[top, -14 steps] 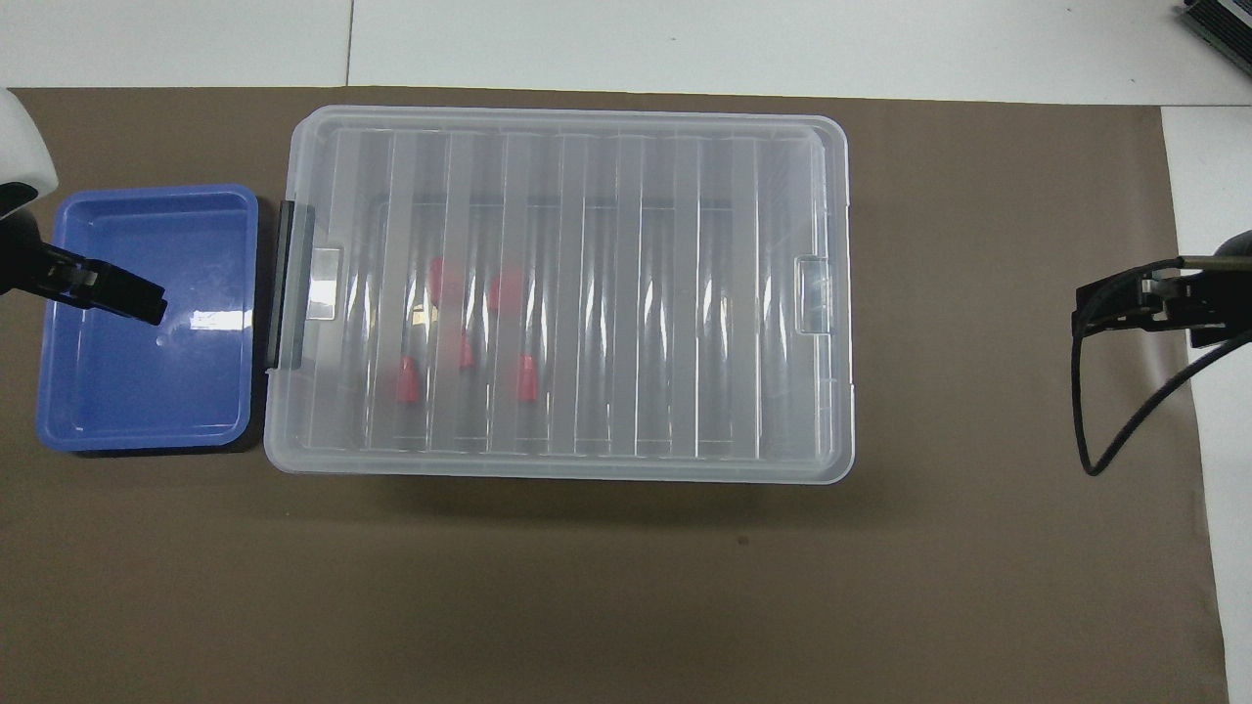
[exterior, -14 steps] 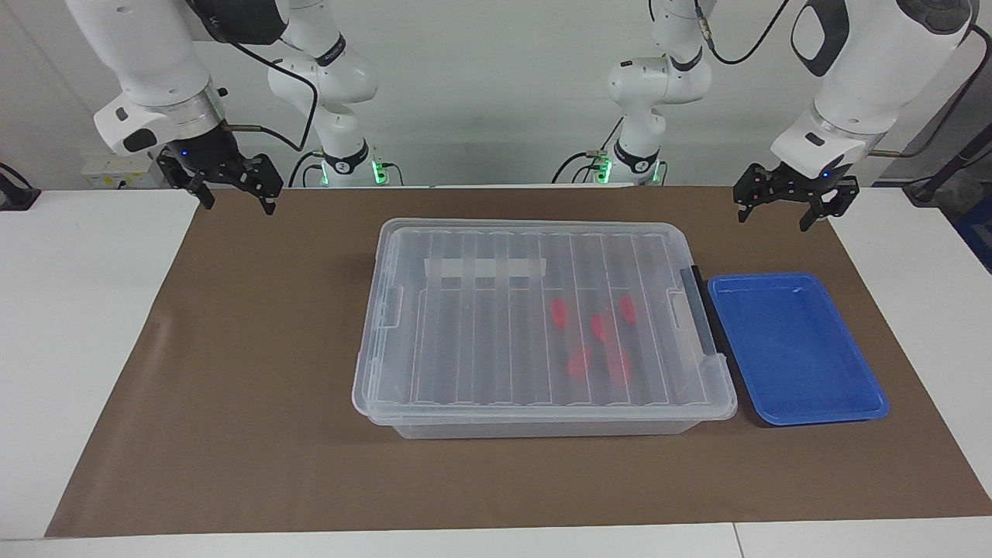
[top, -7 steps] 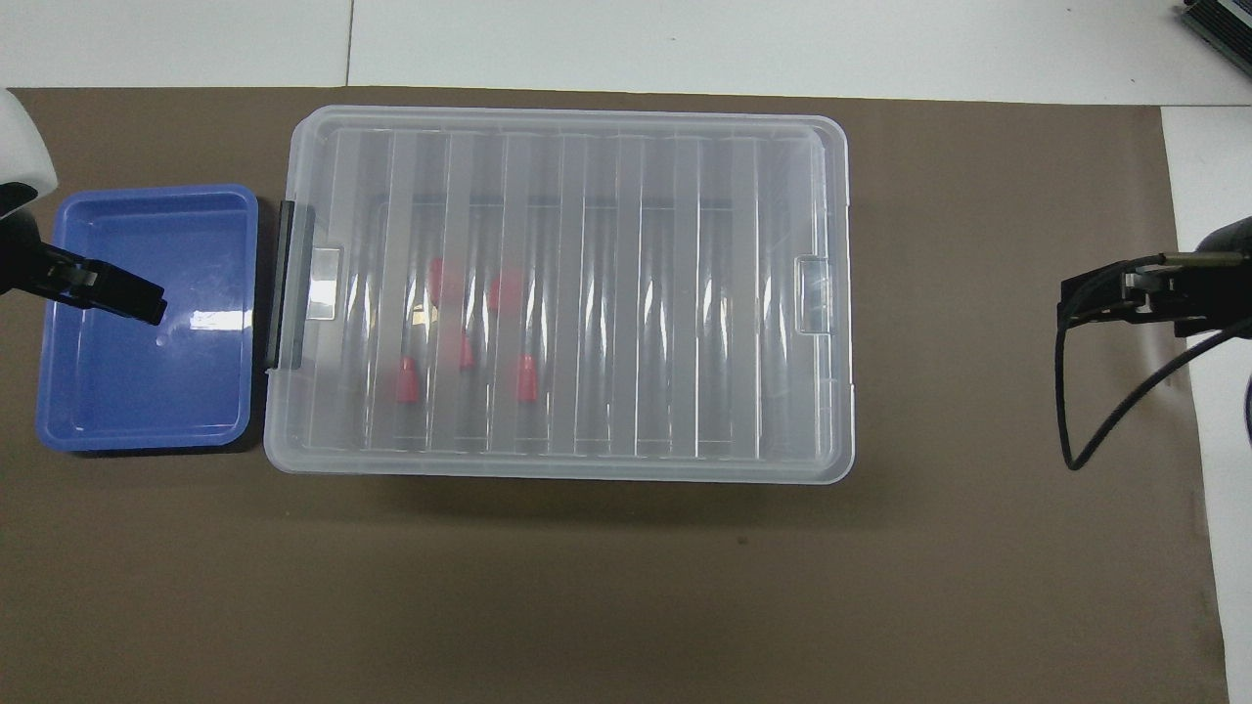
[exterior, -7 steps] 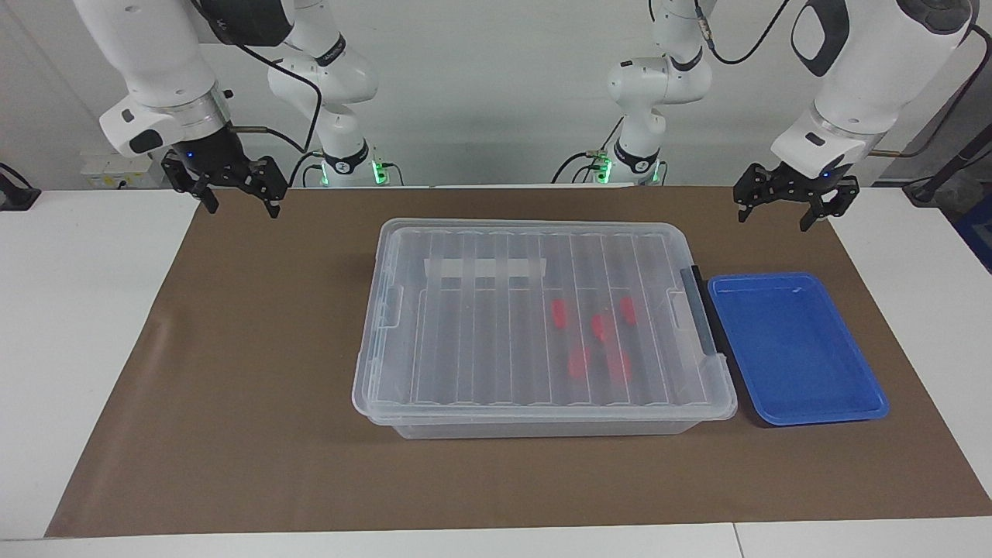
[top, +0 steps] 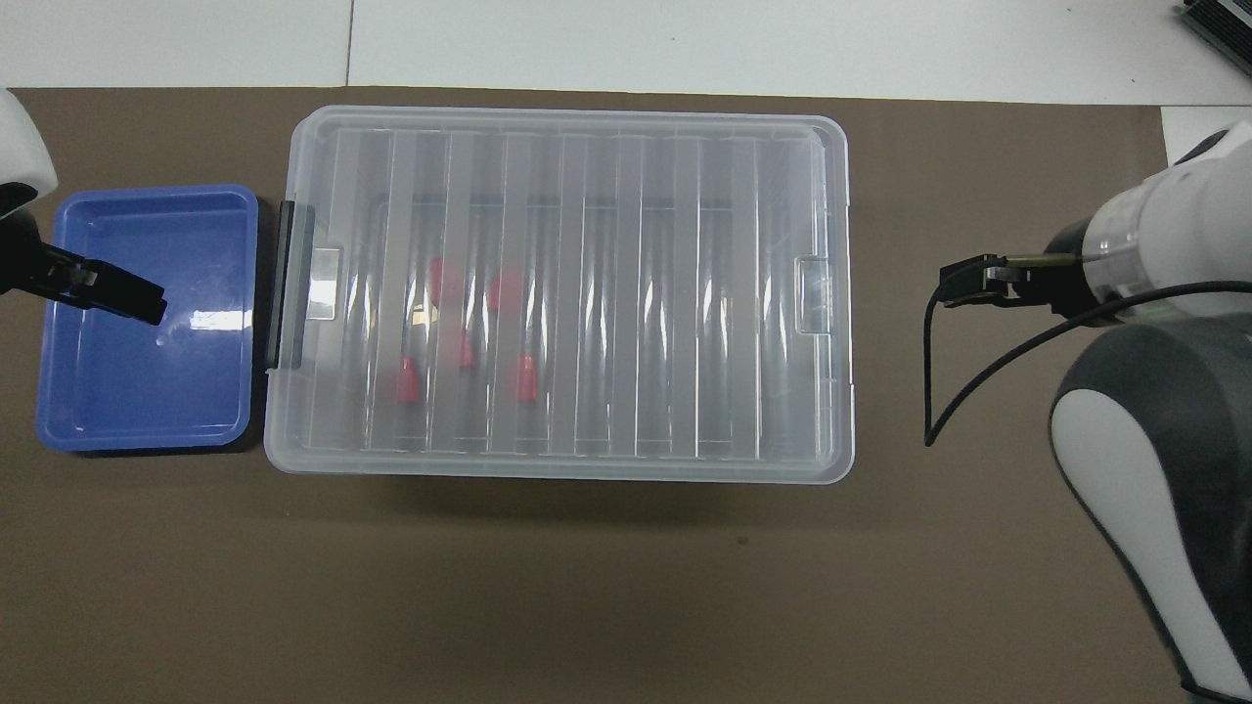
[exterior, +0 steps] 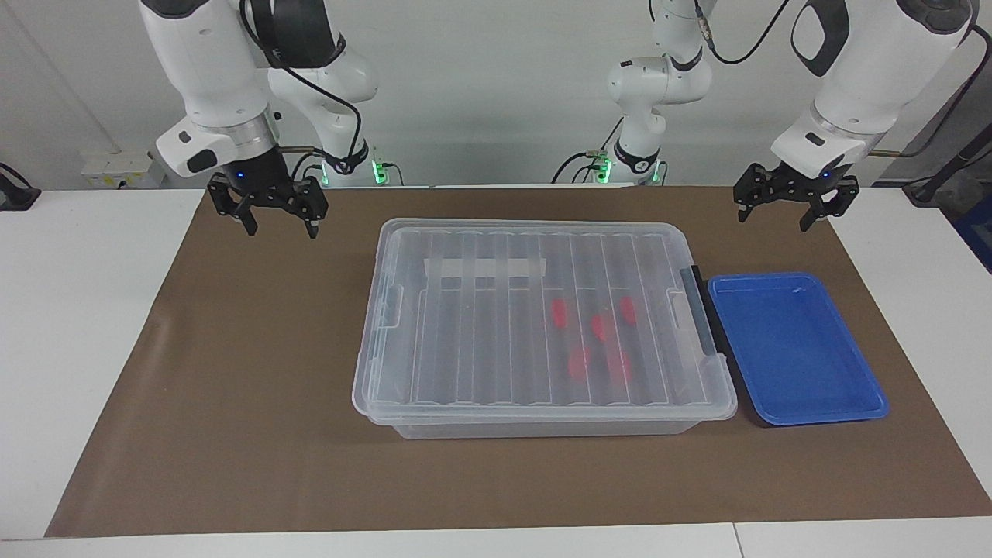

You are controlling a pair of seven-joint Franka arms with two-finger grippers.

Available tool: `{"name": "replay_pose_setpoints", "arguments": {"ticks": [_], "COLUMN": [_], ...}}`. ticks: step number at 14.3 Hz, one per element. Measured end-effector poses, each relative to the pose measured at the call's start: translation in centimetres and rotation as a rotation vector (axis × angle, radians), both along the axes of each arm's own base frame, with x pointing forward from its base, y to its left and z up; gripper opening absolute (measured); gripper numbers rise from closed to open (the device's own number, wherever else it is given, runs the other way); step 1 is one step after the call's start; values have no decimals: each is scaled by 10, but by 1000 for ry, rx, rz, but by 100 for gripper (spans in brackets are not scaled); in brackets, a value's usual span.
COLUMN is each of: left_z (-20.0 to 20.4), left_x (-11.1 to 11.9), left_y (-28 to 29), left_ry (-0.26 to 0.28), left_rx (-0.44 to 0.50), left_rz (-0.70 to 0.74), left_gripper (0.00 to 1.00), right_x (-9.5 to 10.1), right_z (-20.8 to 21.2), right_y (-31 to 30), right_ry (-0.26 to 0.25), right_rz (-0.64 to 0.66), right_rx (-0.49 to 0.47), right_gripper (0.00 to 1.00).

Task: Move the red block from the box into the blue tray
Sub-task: 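Grasp the clear lid edges with the left gripper while the right gripper grasps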

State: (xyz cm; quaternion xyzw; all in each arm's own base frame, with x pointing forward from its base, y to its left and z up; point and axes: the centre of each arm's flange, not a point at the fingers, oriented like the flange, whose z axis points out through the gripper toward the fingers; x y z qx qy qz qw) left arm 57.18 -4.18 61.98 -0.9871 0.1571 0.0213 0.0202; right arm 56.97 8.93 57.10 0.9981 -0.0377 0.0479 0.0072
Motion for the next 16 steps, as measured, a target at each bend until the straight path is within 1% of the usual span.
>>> {"name": "replay_pose_setpoints", "arguments": {"ticks": [4,7,10,13,16], "left_z": [1,4,5,2,-1], "left_x": [-1,-3,-5,-4,-8], "left_y": [0,-4,-7,-18,-62], "left_ry": [-2,-5,-5,-28,-58], "left_rx": [0,0,0,0,-5], "left_rz": [0,-6,-4,118,224], "left_gripper": [100,100,100,100,100], "right_x": [16,26,29,28,27], "right_z": [-44,-73,-93,-101,-105], "right_y": [39,48,49,49,49], "right_ry": [-18,-3,16,30,40], "right_rz": [18,31,31,33,35], "right_rx": [25,34,36,33,30], "right_gripper": [100,99,99,99,99]}}
